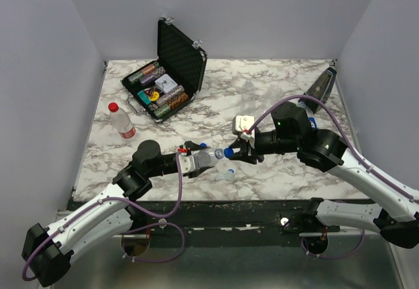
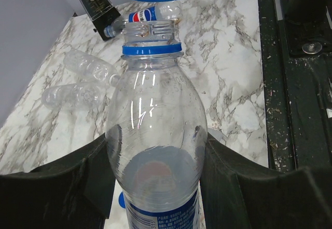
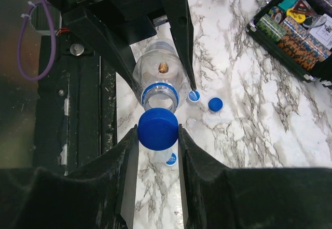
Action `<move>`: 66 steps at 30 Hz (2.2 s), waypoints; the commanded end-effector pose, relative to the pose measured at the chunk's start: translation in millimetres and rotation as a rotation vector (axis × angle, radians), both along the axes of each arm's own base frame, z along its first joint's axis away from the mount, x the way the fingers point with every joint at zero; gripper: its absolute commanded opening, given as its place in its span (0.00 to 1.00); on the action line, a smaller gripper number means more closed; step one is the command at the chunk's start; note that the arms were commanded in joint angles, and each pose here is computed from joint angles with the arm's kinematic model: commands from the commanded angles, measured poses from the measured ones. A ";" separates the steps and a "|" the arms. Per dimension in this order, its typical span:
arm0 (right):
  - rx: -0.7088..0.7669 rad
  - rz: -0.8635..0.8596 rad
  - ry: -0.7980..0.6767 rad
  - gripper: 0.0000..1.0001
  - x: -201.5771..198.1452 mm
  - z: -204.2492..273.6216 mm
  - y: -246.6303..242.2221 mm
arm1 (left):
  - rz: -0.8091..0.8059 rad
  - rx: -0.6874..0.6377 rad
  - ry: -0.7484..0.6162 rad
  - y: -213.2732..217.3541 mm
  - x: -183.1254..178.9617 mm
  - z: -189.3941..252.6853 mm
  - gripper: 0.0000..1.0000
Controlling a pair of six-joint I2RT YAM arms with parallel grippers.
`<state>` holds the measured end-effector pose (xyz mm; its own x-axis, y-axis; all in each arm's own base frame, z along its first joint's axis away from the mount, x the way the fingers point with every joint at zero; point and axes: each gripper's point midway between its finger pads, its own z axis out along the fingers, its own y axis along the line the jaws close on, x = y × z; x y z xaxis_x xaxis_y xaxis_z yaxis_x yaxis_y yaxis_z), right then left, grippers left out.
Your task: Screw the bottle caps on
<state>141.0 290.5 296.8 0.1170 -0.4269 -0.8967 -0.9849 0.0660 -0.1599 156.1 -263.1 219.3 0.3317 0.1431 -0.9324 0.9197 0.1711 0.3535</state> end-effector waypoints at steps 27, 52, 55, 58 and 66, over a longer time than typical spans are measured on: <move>-0.064 0.113 -0.005 0.28 -11.3 -7.7 16.7 | -0.078 -0.011 -0.049 -5.6 -12.3 14.5 0.17; -0.173 0.126 0.016 0.28 -13.1 -31.3 16.8 | -0.058 -0.082 0.020 -10.0 -9.6 25.5 0.10; -0.172 0.127 0.016 0.28 -13.9 -31.7 16.7 | -0.070 -0.100 0.035 -12.7 -11.1 27.8 0.10; -0.172 0.121 0.018 0.28 -13.1 -33.0 16.3 | -0.078 -0.118 0.041 -14.3 -12.0 31.0 0.09; -0.169 0.093 0.072 0.27 -15.2 -33.9 17.2 | -0.100 -0.096 0.008 -14.7 -14.6 26.1 0.09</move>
<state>140.6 306.7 276.3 0.1655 -0.5280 -0.8330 -0.9835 -0.0262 -0.1788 144.8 -271.1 206.6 0.2035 0.1352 -0.9697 0.9673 0.1257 0.2205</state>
